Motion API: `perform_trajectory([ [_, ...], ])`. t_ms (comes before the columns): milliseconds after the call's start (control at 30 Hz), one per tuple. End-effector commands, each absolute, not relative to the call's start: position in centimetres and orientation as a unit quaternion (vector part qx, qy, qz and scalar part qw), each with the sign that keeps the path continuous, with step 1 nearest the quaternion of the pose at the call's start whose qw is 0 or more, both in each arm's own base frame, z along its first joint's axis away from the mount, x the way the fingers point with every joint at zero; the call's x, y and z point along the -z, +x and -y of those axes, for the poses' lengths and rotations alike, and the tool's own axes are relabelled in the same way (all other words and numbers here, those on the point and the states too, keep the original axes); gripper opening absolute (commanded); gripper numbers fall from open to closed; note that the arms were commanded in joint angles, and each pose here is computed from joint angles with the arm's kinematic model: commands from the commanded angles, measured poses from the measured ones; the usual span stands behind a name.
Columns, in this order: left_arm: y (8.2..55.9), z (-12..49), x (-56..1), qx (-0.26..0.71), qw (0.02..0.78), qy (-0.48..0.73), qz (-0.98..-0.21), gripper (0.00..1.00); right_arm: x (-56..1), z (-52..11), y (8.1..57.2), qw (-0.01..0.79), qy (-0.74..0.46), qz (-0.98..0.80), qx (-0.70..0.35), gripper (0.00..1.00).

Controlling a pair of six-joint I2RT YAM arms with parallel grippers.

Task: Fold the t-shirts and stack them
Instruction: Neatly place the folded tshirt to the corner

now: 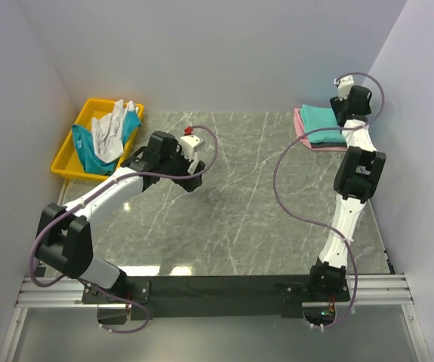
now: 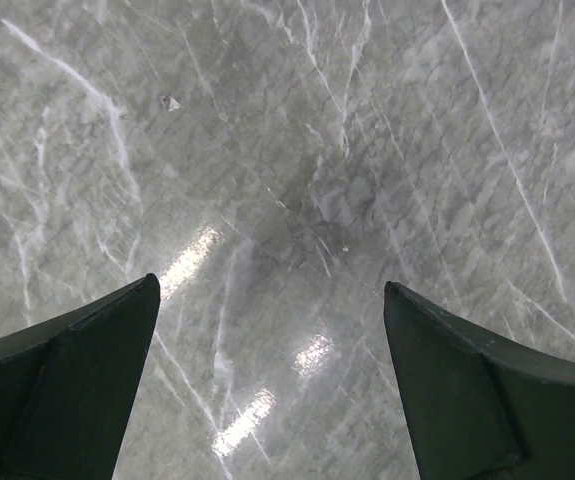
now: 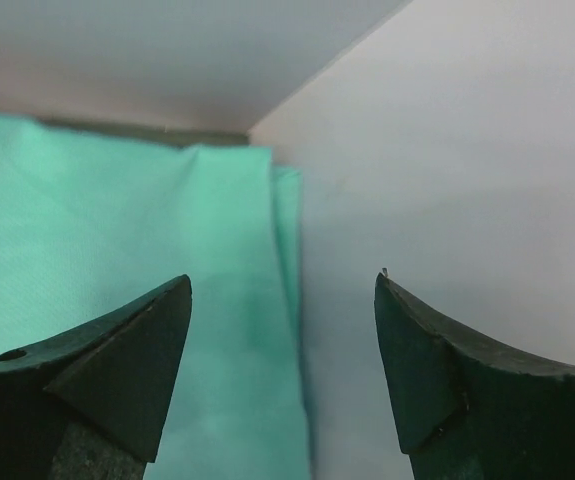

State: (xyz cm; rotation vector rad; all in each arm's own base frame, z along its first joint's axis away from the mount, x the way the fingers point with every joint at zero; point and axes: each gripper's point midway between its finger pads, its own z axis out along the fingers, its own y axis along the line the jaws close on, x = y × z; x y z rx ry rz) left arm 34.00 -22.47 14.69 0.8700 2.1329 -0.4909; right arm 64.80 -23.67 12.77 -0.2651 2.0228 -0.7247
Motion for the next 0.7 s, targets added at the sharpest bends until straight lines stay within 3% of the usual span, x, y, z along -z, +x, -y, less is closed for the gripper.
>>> perform_trajectory([
  [0, 34.5, 22.0, -19.3, 0.190, 0.436, 0.320, -0.819, 0.99, -25.4, 21.5, 64.1, 0.566, -0.066, -0.769, 0.290, 0.80],
  [267, 35.0, 19.6, -22.7, 0.226, 0.451, 0.228, -0.833, 0.99, -31.6, 12.8, 59.6, 0.590, -0.082, -0.789, 0.151, 0.90],
  [433, 37.8, 16.2, -23.0, 0.169, 0.415, 0.130, -0.885, 1.00, -35.7, 7.3, 55.0, 0.589, -0.080, -0.802, 0.054, 0.91],
  [567, 38.4, 14.8, -23.5, 0.227, 0.396, 0.128, -0.880, 0.99, -33.8, 2.8, 49.7, 0.529, -0.043, -0.844, -0.073, 0.92],
  [600, 38.5, 14.4, -23.3, 0.226, 0.399, 0.128, -0.880, 0.99, -30.6, 1.0, 47.8, 0.483, -0.046, -0.866, -0.119, 0.93],
  [667, 39.1, 13.1, -22.8, 0.207, 0.404, 0.117, -0.883, 0.99, -30.3, -1.4, 44.9, 0.474, -0.048, -0.865, -0.156, 0.93],
])
